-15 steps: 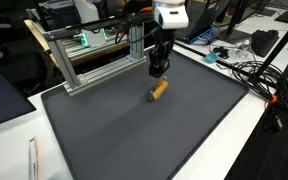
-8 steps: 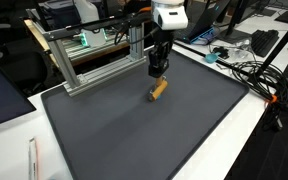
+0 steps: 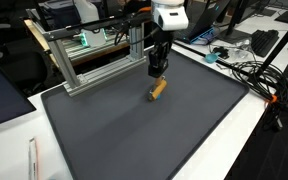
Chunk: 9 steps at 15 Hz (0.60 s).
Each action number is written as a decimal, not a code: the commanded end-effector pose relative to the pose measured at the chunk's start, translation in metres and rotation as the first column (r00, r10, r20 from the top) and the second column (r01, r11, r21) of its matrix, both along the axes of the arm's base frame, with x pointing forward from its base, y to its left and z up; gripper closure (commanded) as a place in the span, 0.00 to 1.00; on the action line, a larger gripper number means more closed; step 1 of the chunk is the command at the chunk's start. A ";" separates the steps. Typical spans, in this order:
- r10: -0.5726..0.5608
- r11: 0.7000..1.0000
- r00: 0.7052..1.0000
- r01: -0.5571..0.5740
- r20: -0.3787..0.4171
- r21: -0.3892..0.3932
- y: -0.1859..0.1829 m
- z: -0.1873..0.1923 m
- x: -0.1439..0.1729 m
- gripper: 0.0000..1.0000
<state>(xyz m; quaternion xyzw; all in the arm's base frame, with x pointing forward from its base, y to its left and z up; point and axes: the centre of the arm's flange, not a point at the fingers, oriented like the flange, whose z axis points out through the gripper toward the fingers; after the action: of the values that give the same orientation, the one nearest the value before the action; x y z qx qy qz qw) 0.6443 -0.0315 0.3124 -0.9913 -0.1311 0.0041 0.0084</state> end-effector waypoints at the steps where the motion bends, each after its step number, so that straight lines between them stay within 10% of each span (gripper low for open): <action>1: 0.025 0.999 0.990 -0.020 -0.136 0.034 -0.002 -0.050 -0.008 0.78; 9: 0.035 0.999 0.986 -0.030 -0.162 0.029 -0.002 -0.050 -0.007 0.78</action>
<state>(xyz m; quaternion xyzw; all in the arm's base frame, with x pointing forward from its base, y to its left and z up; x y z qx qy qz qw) 0.6472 -0.0322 0.3118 -0.9899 -0.1400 0.0166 0.0111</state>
